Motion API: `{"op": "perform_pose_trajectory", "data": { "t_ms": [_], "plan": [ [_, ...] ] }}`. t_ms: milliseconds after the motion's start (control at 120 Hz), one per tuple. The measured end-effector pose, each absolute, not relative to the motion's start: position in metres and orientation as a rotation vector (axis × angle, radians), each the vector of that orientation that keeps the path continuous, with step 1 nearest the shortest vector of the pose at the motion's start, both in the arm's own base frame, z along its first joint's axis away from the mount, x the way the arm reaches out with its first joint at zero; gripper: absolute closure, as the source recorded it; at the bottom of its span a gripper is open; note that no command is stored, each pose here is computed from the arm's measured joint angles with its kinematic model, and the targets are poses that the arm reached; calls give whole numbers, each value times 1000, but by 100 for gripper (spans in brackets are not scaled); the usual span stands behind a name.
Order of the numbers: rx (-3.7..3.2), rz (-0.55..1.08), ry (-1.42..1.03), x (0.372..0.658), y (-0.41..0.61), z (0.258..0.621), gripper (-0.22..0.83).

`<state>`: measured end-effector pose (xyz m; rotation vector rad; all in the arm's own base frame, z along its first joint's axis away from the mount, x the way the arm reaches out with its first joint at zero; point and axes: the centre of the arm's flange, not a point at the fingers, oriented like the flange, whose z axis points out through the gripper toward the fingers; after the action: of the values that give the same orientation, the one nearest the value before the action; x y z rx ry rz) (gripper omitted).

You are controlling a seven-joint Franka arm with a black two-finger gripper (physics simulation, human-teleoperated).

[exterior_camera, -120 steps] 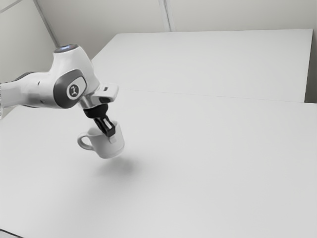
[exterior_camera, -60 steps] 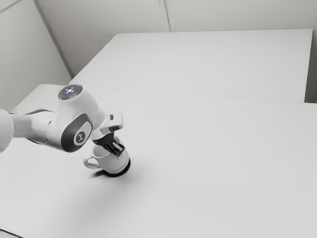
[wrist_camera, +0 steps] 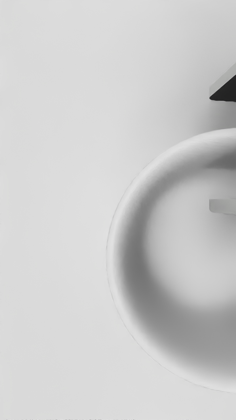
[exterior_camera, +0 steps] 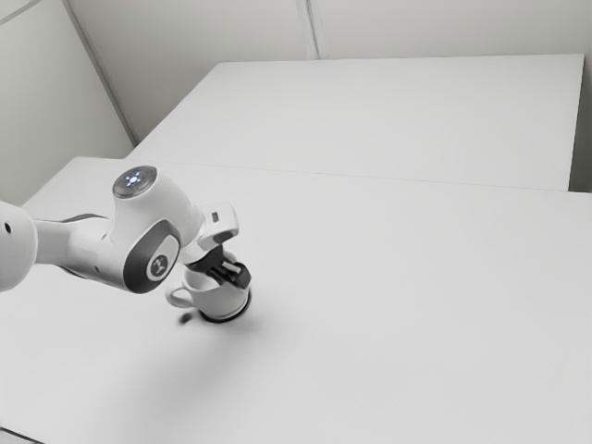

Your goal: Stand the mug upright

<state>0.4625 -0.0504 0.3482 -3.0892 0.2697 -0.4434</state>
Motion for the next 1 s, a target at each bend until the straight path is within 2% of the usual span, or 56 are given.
{"op": "perform_pose_trajectory", "data": {
  "t_ms": [92, 208, 333, 667, 1000],
  "plan": [
    [-3090, -480, 252, 469, -52, 361, 22],
    [-3110, -532, 205, 497, -57, 416, 13],
    [-3155, -455, 154, 513, -61, 457, 7],
    [-3237, -139, 72, 558, -75, 520, 1],
    [-3202, -27, 71, 569, -88, 575, 0]
  ]
}}
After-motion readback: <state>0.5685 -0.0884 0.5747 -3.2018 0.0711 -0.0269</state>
